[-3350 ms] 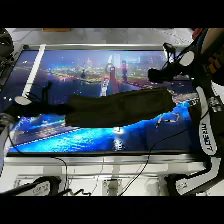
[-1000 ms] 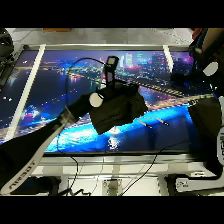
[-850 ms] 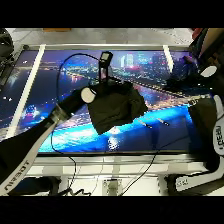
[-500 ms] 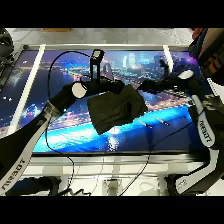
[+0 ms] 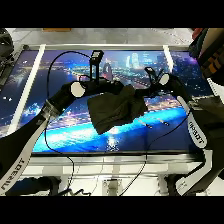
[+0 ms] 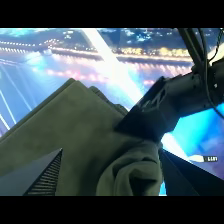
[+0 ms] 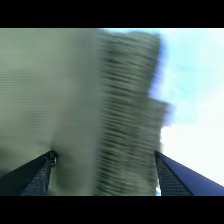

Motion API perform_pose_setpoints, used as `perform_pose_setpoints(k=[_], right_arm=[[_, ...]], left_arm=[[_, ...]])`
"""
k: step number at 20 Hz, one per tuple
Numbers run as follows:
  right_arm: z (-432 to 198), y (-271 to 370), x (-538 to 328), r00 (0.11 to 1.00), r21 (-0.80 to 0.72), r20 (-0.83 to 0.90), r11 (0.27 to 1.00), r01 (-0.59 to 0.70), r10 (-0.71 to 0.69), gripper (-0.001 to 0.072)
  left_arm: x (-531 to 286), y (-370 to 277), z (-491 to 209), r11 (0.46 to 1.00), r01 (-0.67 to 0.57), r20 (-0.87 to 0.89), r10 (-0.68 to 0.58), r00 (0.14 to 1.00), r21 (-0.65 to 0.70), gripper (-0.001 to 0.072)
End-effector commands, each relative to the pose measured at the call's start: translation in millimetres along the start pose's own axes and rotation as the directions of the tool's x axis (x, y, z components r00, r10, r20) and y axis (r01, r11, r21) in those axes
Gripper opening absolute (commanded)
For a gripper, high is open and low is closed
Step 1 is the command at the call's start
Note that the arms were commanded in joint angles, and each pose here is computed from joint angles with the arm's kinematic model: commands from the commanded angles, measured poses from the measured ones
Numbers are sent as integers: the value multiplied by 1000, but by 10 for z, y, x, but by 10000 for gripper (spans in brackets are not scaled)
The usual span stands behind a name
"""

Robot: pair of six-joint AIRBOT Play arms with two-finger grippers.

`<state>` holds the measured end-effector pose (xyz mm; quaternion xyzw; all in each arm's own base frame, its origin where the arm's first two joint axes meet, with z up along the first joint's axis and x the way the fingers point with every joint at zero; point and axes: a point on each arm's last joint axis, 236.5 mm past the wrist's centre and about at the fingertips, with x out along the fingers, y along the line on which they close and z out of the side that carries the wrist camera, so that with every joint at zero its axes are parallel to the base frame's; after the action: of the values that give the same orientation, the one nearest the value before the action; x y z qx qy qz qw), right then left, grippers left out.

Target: Fold the clothes and pants, and hang the long-sleeved shirts on hangers.

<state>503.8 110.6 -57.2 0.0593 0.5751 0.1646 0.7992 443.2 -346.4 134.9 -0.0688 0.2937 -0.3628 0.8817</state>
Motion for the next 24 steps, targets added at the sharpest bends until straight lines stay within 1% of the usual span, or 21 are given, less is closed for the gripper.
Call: perform_pose_setpoints(k=[1, 3, 5, 6, 9, 11, 13, 15, 16, 17, 19, 21, 22, 24], right_arm=[[-287, -252, 0, 991, 218, -110, 975, -48, 73, 688], [-333, -100, 15, 958, 343, -110, 915, -214, 265, 688], [-296, 43, 16, 901, 440, -71, 824, -357, 428, 688], [-297, 91, 29, 875, 472, -62, 786, -399, 481, 689], [-341, 242, 192, 817, 538, -61, 708, -458, 574, 692], [-282, 467, 241, 758, 554, -29, 641, -531, 652, 690], [-219, 774, 178, 683, 510, -6, 590, -626, 730, 689], [-195, 1060, 114, 629, 479, -7, 555, -680, 777, 689], [-216, 1181, 131, 621, 464, -20, 557, -688, 784, 690], [-255, 1301, 194, 627, 450, -42, 575, -683, 778, 690], [-340, 1509, 395, 670, 414, -81, 637, -650, 738, 689], [-407, 1771, 556, 697, 375, -104, 677, -633, 710, 689], [-452, 1919, 605, 699, 359, -117, 686, -633, 706, 689], [-551, 2157, 670, 698, 331, -145, 699, -633, 701, 695]], left_arm=[[-3, -1, -16, 1000, 2, -8, -2, 1000, 0, 696], [-3, -1, -15, 1000, 2, -7, -2, 1000, 0, 696], [-3, -1, -16, 1000, 2, -8, -2, 1000, 0, 696], [-3, -1, -15, 1000, 2, -7, -2, 1000, 0, 696], [-3, -1, -15, 1000, 2, -7, -2, 1000, 0, 696], [-4, 6, -16, 1000, -1, -8, 1, 1000, 4, 696], [-3, 25, -23, 1000, -9, -11, 9, 1000, 19, 696], [-4, 37, -25, 1000, -13, -12, 14, 1000, 26, 696], [-4, 48, -28, 999, -18, -13, 18, 1000, 38, 696], [-5, 85, -39, 997, -33, -18, 34, 999, 64, 696], [-16, 178, -78, 989, -67, -35, 72, 997, 128, 696], [-57, 282, -118, 981, -93, -59, 104, 993, 171, 681], [-105, 372, -116, 972, -116, -66, 132, 989, 202, 542], [-289, 602, -51, 952, -174, -69, 197, 978, 250, 123]])
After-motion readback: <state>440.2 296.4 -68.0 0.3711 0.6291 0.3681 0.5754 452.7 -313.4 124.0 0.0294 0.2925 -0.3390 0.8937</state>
